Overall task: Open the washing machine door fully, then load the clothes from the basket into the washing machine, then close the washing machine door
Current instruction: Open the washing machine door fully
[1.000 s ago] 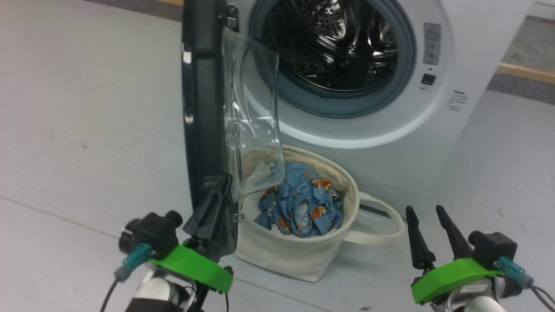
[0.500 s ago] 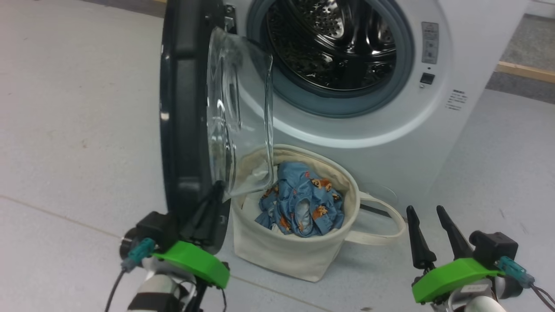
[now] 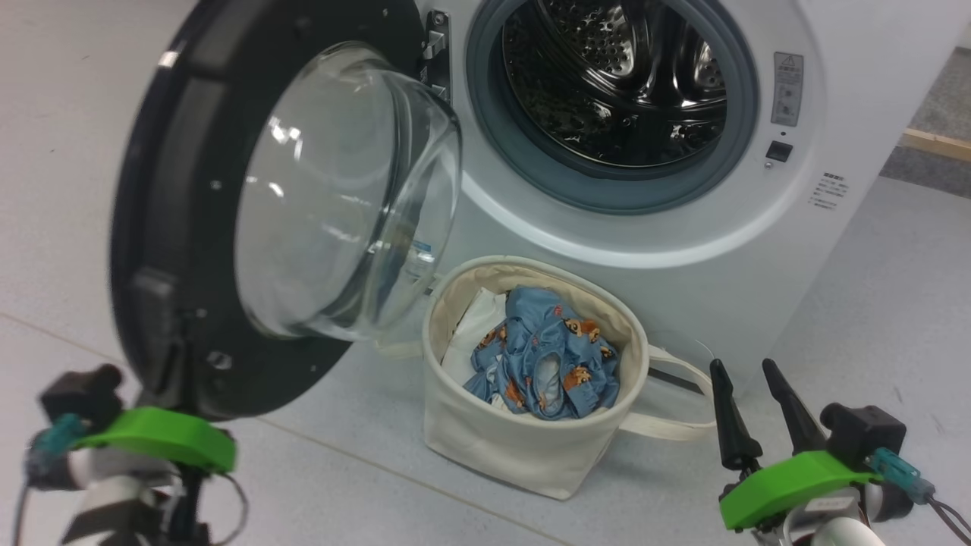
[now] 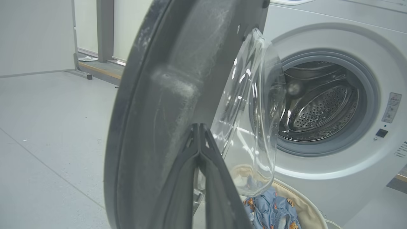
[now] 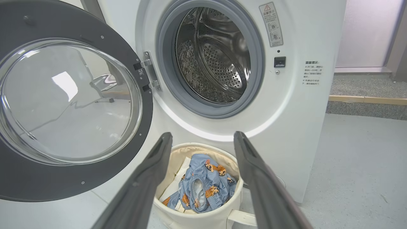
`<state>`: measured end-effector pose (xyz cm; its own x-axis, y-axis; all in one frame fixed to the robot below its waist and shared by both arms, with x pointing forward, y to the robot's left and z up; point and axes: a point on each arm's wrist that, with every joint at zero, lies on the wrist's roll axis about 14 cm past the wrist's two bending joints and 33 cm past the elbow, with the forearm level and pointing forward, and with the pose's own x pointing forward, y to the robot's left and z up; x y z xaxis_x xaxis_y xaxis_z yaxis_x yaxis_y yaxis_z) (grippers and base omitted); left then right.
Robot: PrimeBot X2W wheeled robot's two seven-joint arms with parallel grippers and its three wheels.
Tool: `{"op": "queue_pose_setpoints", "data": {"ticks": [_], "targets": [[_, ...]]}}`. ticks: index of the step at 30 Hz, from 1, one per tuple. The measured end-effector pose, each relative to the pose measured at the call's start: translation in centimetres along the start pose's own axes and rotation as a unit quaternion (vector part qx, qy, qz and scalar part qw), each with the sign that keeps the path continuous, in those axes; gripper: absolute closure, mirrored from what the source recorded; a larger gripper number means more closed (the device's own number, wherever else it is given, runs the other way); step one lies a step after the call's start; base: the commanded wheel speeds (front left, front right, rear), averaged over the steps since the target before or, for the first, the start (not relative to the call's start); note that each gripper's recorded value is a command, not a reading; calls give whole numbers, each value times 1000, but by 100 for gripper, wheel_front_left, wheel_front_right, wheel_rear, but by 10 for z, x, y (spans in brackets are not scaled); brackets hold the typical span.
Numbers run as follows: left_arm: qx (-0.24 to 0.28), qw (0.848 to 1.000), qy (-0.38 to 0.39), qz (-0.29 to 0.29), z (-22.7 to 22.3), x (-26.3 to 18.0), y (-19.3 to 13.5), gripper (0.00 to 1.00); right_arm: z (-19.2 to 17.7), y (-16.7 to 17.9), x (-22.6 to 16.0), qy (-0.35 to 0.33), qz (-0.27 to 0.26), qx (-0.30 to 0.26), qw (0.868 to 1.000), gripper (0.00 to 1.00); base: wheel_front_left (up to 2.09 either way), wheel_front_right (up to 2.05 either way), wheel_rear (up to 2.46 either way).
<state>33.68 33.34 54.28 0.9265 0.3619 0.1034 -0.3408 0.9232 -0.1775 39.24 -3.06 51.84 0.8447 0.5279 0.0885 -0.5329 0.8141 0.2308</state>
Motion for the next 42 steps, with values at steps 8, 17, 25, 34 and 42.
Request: {"op": "queue_pose_setpoints", "data": {"ticks": [8,17,25,34,42], "targets": [[2,1000,12,-17,2,22,10,100,4,-10,-4,-3,-14,-5,1000,0,0,0,0],[16,999,38,-4,-8,37,24,100,2,-26,-14,0,-35,-10,999,0,0,0,0],[22,999,30,37,4,39,57,100,8,-32,-17,-8,-45,-11,999,0,0,0,0],[11,1000,-14,11,23,33,37,100,14,-25,-12,-22,-43,3,999,0,0,0,0],[-4,1000,-9,-19,9,19,13,0,17,-29,-11,-28,-52,9,998,0,0,0,0]]}}
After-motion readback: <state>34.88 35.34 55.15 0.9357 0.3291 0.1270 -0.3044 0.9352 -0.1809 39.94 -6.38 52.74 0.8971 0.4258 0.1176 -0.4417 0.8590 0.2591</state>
